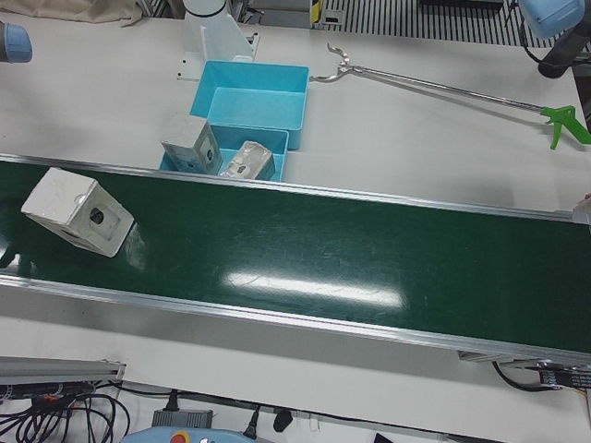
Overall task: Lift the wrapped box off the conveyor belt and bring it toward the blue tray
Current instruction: 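Close the right hand fingers around the white wrapped box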
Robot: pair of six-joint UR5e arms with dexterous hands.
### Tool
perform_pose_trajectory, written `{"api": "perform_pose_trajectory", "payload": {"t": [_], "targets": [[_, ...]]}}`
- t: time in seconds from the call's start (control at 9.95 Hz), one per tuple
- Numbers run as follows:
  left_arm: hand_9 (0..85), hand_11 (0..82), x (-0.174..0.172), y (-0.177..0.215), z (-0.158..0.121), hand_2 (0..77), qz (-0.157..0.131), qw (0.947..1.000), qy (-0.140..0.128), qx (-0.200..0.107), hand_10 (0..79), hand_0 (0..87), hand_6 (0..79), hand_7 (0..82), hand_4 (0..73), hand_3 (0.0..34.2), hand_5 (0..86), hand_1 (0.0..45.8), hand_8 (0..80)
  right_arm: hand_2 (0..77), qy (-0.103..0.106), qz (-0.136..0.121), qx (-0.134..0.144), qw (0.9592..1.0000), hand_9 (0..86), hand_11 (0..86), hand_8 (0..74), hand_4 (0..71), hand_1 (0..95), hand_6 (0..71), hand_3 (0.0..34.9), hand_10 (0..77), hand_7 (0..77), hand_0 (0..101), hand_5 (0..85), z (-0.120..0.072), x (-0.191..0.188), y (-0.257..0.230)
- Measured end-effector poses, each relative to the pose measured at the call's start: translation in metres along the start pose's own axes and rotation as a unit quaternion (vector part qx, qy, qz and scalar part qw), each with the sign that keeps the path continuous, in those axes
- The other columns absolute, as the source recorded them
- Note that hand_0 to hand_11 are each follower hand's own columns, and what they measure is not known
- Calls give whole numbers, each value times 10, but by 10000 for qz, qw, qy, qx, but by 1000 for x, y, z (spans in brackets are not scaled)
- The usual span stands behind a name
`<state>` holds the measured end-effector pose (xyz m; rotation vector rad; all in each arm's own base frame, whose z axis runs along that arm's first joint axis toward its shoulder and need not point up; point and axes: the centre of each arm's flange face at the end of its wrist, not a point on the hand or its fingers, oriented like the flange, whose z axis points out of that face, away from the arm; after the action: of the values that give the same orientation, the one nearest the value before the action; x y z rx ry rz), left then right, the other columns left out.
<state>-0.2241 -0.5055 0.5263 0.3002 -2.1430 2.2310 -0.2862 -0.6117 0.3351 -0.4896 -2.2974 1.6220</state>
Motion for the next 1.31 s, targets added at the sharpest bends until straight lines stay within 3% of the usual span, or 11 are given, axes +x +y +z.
{"api": "perform_pose_trajectory", "payload": {"t": [0.5,1.31], "targets": [[0,0,0,0,0,5,0,10000,0,0,0,0,5,0,0,0,11,0,0,207,10,-87,-18,10000,60,16,0,125,158,38,241,0,267,486,387,14,3,6],[0,0,0,0,0,5,0,10000,0,0,5,0,0,5,0,0,11,0,0,207,87,-207,15,9997,60,16,0,125,158,38,248,0,267,485,387,14,14,5]]}}
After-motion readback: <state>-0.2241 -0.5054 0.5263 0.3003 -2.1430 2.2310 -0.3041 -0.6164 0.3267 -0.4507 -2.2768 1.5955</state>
